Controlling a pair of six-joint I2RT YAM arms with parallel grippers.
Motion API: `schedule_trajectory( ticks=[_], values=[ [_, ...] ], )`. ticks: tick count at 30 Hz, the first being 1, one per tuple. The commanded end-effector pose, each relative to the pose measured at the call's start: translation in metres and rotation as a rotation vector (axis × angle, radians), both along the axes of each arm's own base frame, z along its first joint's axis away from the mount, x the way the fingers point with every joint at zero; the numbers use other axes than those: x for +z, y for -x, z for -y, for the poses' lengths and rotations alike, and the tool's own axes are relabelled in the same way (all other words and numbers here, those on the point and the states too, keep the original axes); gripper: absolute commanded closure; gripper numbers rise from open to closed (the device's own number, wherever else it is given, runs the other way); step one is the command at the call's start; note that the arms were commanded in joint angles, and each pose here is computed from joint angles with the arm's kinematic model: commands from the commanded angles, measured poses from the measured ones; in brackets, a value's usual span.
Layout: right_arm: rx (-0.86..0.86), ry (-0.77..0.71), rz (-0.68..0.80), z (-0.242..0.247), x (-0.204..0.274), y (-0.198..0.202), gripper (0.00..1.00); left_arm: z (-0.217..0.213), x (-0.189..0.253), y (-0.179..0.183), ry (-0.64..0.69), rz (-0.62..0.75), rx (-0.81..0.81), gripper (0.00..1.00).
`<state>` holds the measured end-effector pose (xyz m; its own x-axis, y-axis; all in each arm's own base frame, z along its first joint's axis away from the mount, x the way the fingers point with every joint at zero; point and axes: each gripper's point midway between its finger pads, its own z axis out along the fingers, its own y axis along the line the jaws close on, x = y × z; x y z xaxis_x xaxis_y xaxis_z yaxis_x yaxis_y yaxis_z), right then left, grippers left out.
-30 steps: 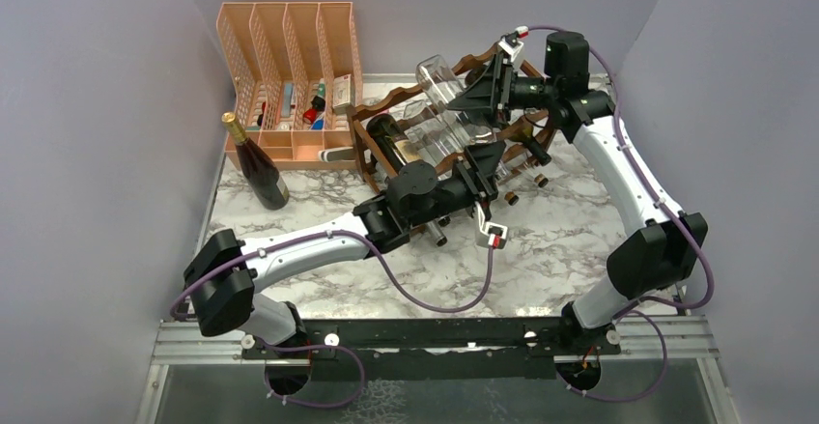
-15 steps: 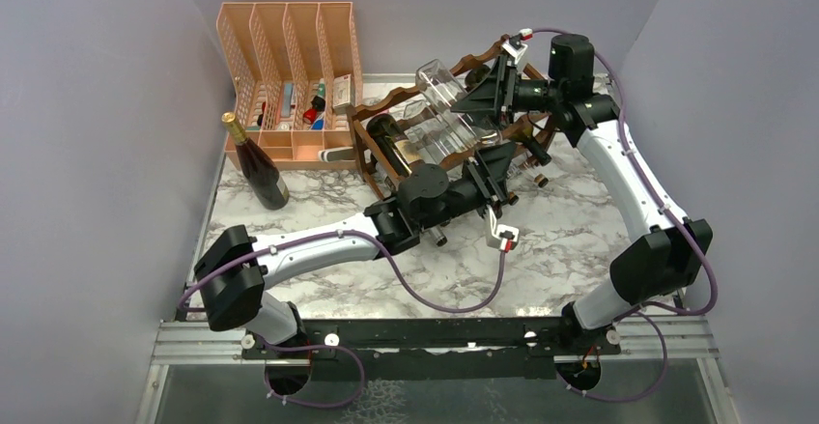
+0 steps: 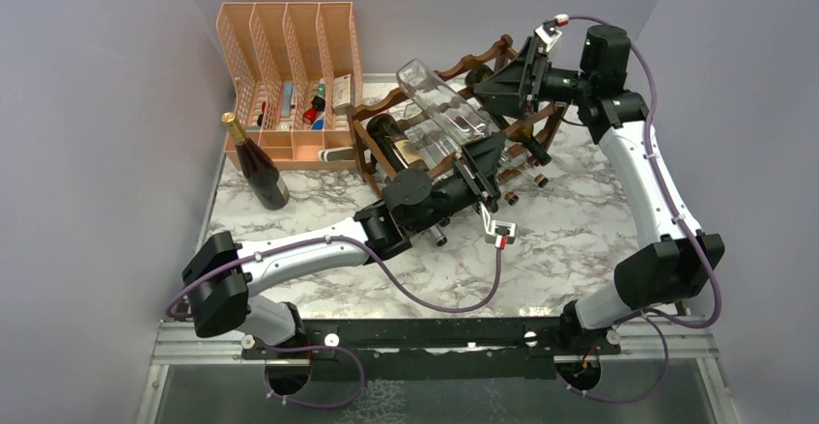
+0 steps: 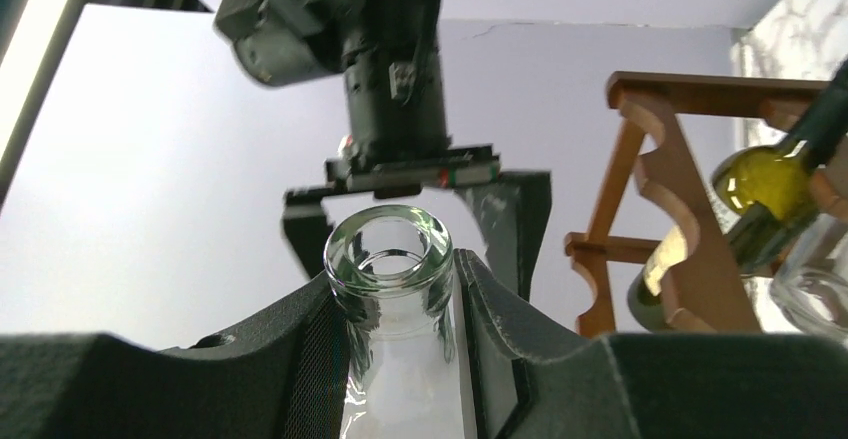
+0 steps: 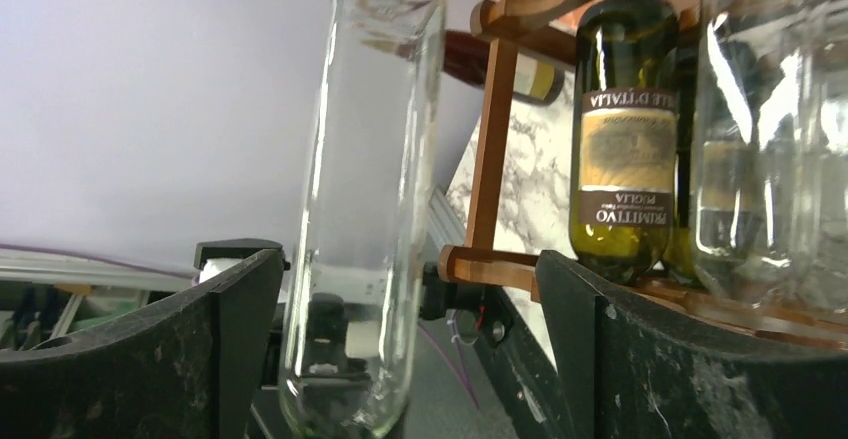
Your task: Take the wine bottle off the wine rack
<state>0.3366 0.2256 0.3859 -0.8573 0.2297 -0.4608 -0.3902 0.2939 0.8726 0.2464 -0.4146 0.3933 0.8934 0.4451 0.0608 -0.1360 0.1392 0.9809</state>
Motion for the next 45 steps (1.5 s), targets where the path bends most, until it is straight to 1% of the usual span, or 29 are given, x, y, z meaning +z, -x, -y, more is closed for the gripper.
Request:
schedule_trajectory(
  ticks=[1,5,11,14,18,20,23,25,29,33,35,37,40,45],
  values=[
    [-0.012,-0.013,0.109,0.016,0.030,0.004,0.00,-0.034,0.066,0.013,0.196,0.104,0.036,1.00],
    [-0.087,0.015,0.150,0.040,0.042,-0.003,0.00,-0.047,0.086,0.015,0.295,0.045,0.029,1.00],
    [-0.216,0.109,0.253,0.062,0.064,-0.008,0.00,-0.086,0.128,0.013,0.537,-0.129,0.046,1.00],
    [-0.230,0.108,0.276,0.063,0.070,-0.005,0.00,-0.111,0.145,0.014,0.674,-0.261,0.043,1.00],
    [-0.222,0.101,0.273,0.062,0.069,-0.005,0.00,-0.134,0.150,0.011,0.764,-0.498,0.071,1.00],
    [-0.221,0.104,0.275,0.062,0.067,-0.004,0.00,-0.148,0.150,0.009,0.816,-0.581,0.104,1.00],
    [-0.201,0.099,0.277,0.060,0.064,-0.003,0.00,-0.159,0.139,0.005,0.813,-0.669,0.175,1.00],
    [-0.171,0.091,0.266,0.058,0.060,0.000,0.00,-0.172,0.137,0.001,0.843,-0.712,0.239,1.00],
    [-0.162,0.107,0.257,0.058,0.051,0.004,0.01,-0.203,0.130,-0.003,0.948,-0.761,0.346,1.00],
    [-0.162,0.118,0.256,0.059,0.048,0.008,0.00,-0.224,0.112,-0.007,1.001,-0.803,0.385,1.00],
    [-0.157,0.117,0.253,0.059,0.046,0.010,0.00,-0.233,0.095,-0.015,1.017,-0.818,0.407,1.00],
    [-0.154,0.117,0.248,0.059,0.044,0.011,0.00,-0.244,0.079,-0.025,1.038,-0.846,0.426,1.00],
    [-0.151,0.120,0.242,0.059,0.041,0.014,0.00,-0.268,0.058,-0.049,1.116,-0.876,0.446,1.00],
    [-0.142,0.119,0.228,0.058,0.038,0.020,0.00,-0.303,0.018,-0.085,1.190,-0.902,0.485,1.00]
  ],
)
